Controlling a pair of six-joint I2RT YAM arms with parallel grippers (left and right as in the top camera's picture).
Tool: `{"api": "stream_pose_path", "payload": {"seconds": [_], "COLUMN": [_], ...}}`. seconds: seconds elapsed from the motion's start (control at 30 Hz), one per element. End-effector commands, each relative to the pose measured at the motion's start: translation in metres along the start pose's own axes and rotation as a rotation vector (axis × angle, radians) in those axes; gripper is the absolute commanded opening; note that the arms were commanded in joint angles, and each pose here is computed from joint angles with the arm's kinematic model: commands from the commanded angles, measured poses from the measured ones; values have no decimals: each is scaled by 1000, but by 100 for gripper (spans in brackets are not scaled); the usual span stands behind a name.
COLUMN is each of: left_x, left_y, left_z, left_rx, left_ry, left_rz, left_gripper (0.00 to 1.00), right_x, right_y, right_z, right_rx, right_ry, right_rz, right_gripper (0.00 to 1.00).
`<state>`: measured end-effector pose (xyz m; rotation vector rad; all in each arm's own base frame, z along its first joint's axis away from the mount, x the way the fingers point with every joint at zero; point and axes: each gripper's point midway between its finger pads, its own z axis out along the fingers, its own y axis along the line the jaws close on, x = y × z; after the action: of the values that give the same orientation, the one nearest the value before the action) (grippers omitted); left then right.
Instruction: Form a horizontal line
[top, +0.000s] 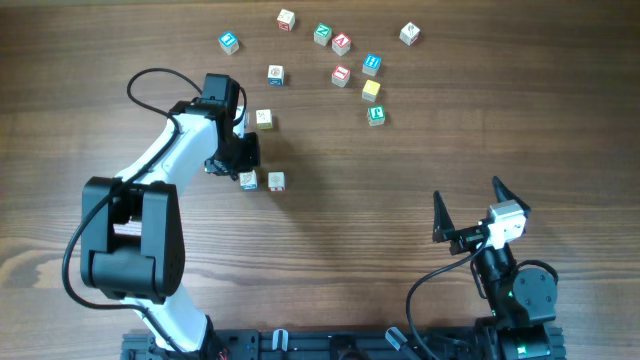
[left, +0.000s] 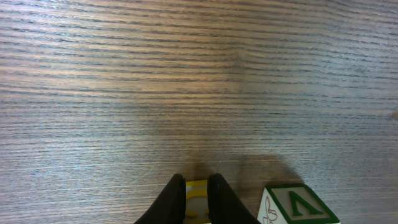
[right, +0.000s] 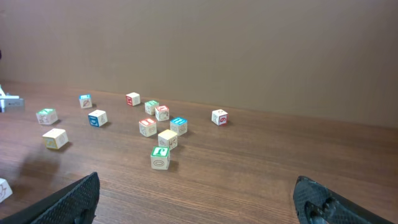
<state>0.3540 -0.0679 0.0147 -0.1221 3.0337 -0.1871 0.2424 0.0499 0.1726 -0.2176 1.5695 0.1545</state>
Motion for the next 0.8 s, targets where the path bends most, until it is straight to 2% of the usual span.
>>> {"api": "stream_pose_path", "payload": {"seconds": [0.0, 0.17, 0.27, 0.37, 0.43, 0.63, 0.77], "left_x": [4, 4, -13, -35, -36, -2, 13], "left_y": [-3, -10, 2, 16, 24, 31, 26], "left_z": [1, 2, 1, -3, -4, -2, -1], "left_rx": [18, 14, -61, -148, -185, -221, -190], "left_ry": [12, 5, -68, -174, -187, -49, 16], "left_rz": [-9, 16, 17, -58, -116, -124, -125], "left_gripper": [15, 17, 17, 16, 16, 11, 10], "right_x": [-2, -2, -2, -2, -2, -2, -2], "right_y": [1, 1, 1, 1, 1, 1, 1], "right_z": [0, 0, 0, 0, 0, 0, 0], "right_rx": [-8, -8, -8, -8, -8, -8, -8], "right_ry": [-11, -10, -10, -11, -11, -11, -11], "right_rz": [-13, -13, -12, -13, -13, -13, -13], "right_gripper": [100, 100, 100, 100, 100, 100, 100]}}
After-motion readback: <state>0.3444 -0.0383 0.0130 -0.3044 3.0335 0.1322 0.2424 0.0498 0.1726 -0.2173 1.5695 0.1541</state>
